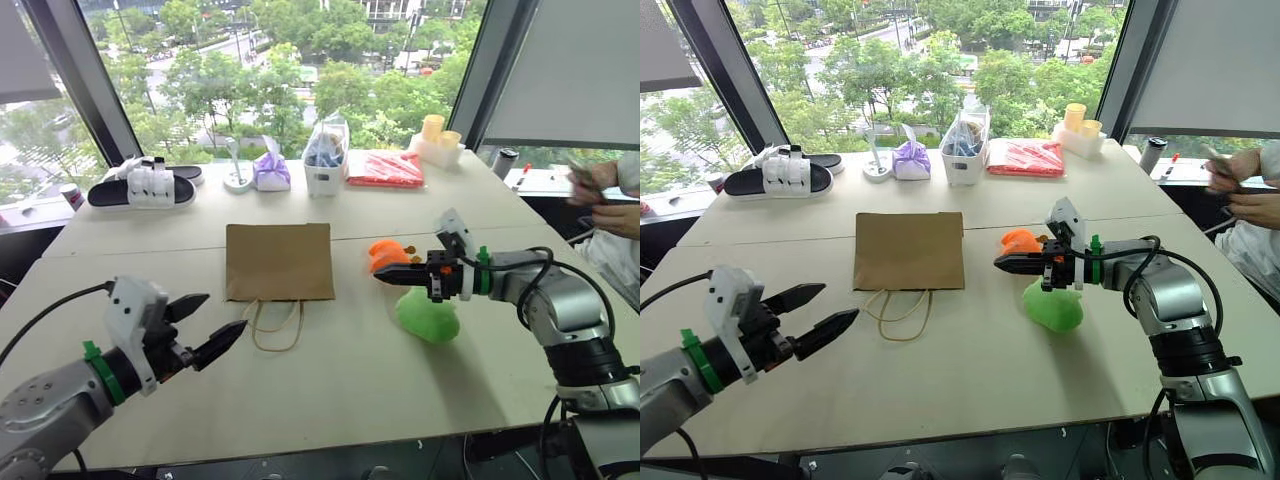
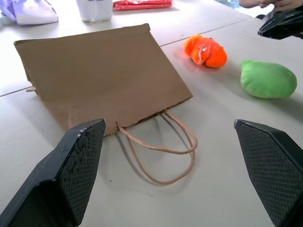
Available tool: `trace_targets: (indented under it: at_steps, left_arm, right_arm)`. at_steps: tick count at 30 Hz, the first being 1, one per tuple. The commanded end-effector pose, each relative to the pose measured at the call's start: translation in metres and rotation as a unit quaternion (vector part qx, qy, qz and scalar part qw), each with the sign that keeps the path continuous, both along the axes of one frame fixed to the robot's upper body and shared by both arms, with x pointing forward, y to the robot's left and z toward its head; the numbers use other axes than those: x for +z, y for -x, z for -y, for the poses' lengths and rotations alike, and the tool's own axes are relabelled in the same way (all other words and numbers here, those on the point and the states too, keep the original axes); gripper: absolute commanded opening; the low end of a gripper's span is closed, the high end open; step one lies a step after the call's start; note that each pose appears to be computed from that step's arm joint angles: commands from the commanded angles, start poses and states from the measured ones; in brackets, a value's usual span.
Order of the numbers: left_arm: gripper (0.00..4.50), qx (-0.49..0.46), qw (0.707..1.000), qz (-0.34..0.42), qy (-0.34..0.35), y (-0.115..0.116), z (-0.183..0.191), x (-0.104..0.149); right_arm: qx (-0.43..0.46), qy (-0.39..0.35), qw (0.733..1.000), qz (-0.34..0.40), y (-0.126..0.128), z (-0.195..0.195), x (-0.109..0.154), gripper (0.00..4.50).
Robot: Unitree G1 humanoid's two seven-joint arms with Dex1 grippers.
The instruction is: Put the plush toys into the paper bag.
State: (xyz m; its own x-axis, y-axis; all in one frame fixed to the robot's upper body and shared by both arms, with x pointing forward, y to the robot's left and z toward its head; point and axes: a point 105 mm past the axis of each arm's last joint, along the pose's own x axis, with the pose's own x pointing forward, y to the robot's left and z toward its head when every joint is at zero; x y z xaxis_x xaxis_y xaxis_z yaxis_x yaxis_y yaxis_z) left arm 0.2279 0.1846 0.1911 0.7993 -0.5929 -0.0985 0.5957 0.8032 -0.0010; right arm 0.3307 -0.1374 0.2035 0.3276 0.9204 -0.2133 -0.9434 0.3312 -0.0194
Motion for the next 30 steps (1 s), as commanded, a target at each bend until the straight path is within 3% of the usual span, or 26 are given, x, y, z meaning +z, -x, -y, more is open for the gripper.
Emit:
trace_targets:
  at_steps: [1,23,30]
  left_arm:
    - [4.45,-0.005,1.000,0.022,-0.004,0.002,-0.002,0.010]
    - [4.45,-0.038,0.999,0.014,-0.028,-0.009,-0.002,0.008]
    - [4.45,-0.077,0.987,0.004,-0.142,-0.024,-0.019,-0.008]
  right_arm:
    - [0.005,-0.006,0.999,0.032,0.003,0.001,0.020,0.00]
    - [0.007,-0.005,1.000,0.027,0.012,-0.012,0.002,0.00]
    - [0.010,-0.010,0.999,0.030,0.021,-0.022,-0.006,0.00]
